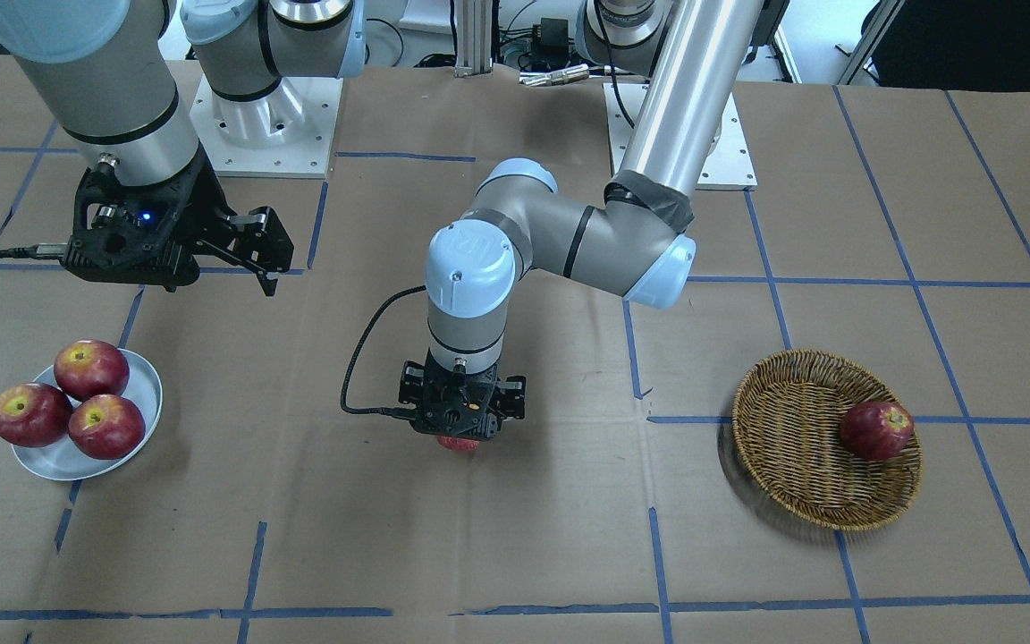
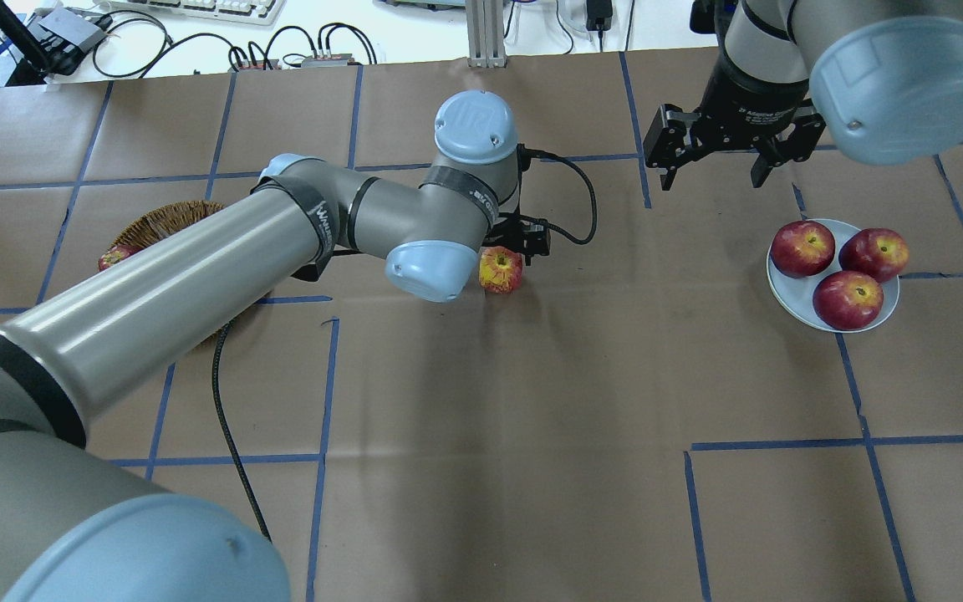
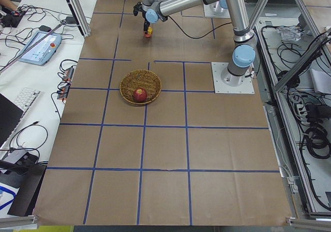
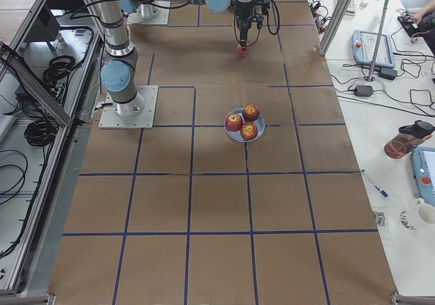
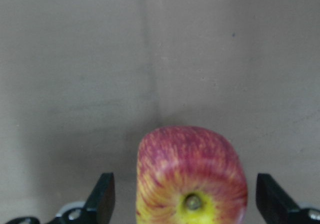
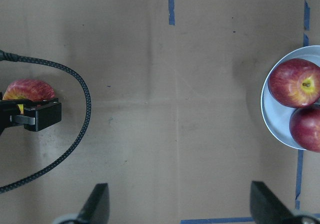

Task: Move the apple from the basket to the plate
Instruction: 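Set the apple on the table, open the left gripper and withdraw, then reach the right gripper to the apple on the table and grasp it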

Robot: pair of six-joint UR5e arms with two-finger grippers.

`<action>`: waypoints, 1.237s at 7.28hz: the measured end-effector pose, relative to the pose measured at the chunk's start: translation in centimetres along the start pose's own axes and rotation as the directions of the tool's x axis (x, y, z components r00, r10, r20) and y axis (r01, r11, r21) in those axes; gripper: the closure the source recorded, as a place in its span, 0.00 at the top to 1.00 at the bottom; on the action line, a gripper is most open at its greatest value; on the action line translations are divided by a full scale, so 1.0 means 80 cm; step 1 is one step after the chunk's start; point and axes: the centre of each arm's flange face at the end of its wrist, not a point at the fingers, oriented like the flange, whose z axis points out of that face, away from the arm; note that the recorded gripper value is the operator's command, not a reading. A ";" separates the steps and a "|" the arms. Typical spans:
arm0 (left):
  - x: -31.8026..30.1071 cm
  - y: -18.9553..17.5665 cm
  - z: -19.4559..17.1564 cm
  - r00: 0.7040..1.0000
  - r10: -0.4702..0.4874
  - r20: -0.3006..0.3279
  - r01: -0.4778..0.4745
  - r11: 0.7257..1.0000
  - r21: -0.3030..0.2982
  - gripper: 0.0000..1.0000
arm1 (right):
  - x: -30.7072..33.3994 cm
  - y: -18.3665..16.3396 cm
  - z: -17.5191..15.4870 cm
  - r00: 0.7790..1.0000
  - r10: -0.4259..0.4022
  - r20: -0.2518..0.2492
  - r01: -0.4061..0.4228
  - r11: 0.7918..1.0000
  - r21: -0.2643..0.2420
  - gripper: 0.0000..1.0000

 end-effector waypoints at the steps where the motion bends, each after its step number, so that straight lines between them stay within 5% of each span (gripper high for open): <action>1: -0.029 -0.003 -0.047 1.000 -0.007 0.005 0.007 1.000 0.000 0.99 | 0.000 -0.001 0.000 1.000 0.000 0.000 0.000 1.000 0.002 1.00; 5: -0.193 0.054 -0.236 0.997 0.026 0.071 -0.020 0.996 -0.092 0.99 | -0.012 -0.019 0.012 1.000 0.025 0.006 -0.025 1.000 0.017 1.00; 9: -0.257 0.113 -0.341 0.996 -0.018 0.085 0.026 0.994 -0.102 0.99 | -0.185 -0.093 0.075 0.998 0.058 -0.011 -0.058 0.998 0.017 1.00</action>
